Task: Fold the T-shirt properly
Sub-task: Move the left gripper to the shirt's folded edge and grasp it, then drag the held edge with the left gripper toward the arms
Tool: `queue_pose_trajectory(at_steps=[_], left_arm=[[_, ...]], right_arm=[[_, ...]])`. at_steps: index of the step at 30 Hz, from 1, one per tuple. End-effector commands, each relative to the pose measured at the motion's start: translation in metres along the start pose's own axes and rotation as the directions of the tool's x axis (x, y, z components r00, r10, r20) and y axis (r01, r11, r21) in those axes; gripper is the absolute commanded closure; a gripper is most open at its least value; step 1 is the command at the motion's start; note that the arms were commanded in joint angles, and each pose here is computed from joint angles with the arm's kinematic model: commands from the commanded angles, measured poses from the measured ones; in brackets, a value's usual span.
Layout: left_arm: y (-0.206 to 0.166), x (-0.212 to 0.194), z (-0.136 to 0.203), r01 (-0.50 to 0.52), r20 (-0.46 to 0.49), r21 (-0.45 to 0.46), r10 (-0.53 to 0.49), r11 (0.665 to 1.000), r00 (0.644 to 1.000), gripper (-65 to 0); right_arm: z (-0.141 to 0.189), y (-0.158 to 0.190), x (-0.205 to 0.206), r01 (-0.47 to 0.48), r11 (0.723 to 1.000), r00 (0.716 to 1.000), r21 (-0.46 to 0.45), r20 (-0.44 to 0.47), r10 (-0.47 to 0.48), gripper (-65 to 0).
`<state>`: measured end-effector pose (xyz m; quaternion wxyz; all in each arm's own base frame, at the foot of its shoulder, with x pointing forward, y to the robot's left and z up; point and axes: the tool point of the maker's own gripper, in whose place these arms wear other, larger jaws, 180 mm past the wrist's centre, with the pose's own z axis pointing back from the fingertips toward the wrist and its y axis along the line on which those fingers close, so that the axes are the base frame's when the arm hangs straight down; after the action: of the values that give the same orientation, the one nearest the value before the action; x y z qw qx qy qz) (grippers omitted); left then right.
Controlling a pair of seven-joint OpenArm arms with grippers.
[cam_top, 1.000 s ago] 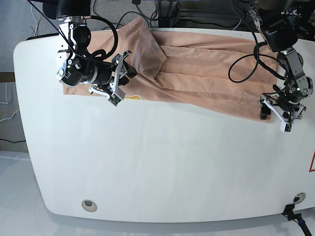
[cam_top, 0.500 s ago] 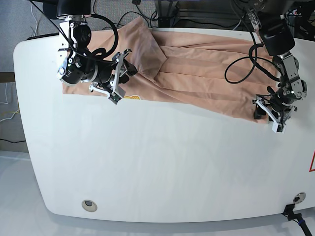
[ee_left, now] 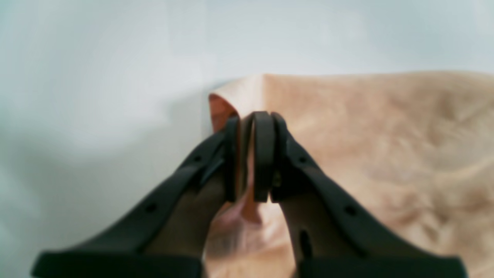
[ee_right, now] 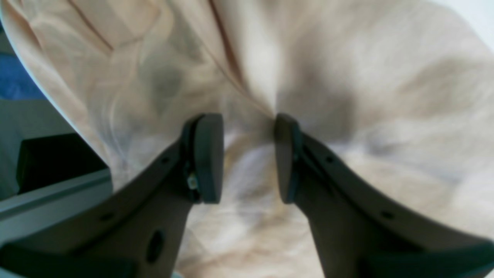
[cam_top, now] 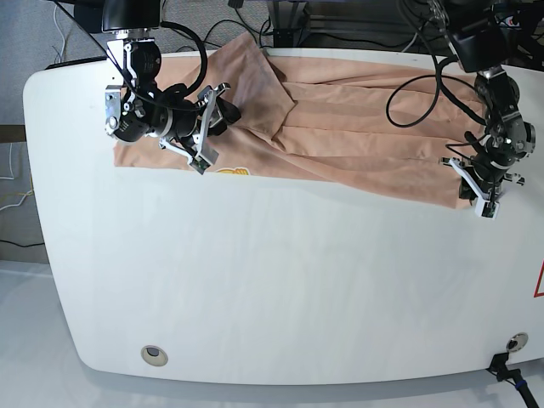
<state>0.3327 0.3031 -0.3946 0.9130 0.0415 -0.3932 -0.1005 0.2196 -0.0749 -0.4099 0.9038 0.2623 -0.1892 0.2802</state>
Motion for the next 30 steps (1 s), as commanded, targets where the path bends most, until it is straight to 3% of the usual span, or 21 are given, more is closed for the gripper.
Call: queue_pose_trajectory(at_steps=[1, 15, 18, 23, 24, 30], left_arm=[[0.008, 0.021, 0.012, 0.032, 0.067, 0.026, -0.034, 0.999, 0.997, -3.9], [-0.005, 0.004, 0.051, 0.143, 0.06, 0.05, -0.146, 0.988, 0.987, -5.3], [0.0, 0.005, 0.052, 0.134, 0.061, 0.064, -0.138, 0.989, 0.989, -16.6], [0.012, 0.009, 0.057, 0.034, 0.077, 0.057, -0.038, 0.998, 0.996, -49.2], [0.016, 0.007, 0.06, 0.001, 0.068, 0.054, -0.005, 0.999, 0.998, -52.2], [0.018, 0.009, 0.064, -0.084, 0.096, -0.011, 0.085, 0.996, 0.992, -52.5]], right_arm=[[0.004, -0.001, 0.012, -0.016, 1.0, 0.999, 0.0, 0.048, 0.016, -21.8], [0.004, -0.001, 0.014, -0.017, 1.0, 0.999, -0.001, 0.05, 0.017, -21.8], [0.004, -0.001, 0.014, -0.017, 1.0, 0.999, -0.001, 0.05, 0.017, -21.8], [0.004, -0.001, 0.014, -0.017, 1.0, 0.999, -0.001, 0.05, 0.017, -21.8], [0.004, -0.001, 0.013, -0.018, 1.0, 0.999, 0.0, 0.047, 0.018, -21.8], [0.004, -0.001, 0.012, -0.017, 1.0, 0.999, 0.0, 0.046, 0.017, -21.8]])
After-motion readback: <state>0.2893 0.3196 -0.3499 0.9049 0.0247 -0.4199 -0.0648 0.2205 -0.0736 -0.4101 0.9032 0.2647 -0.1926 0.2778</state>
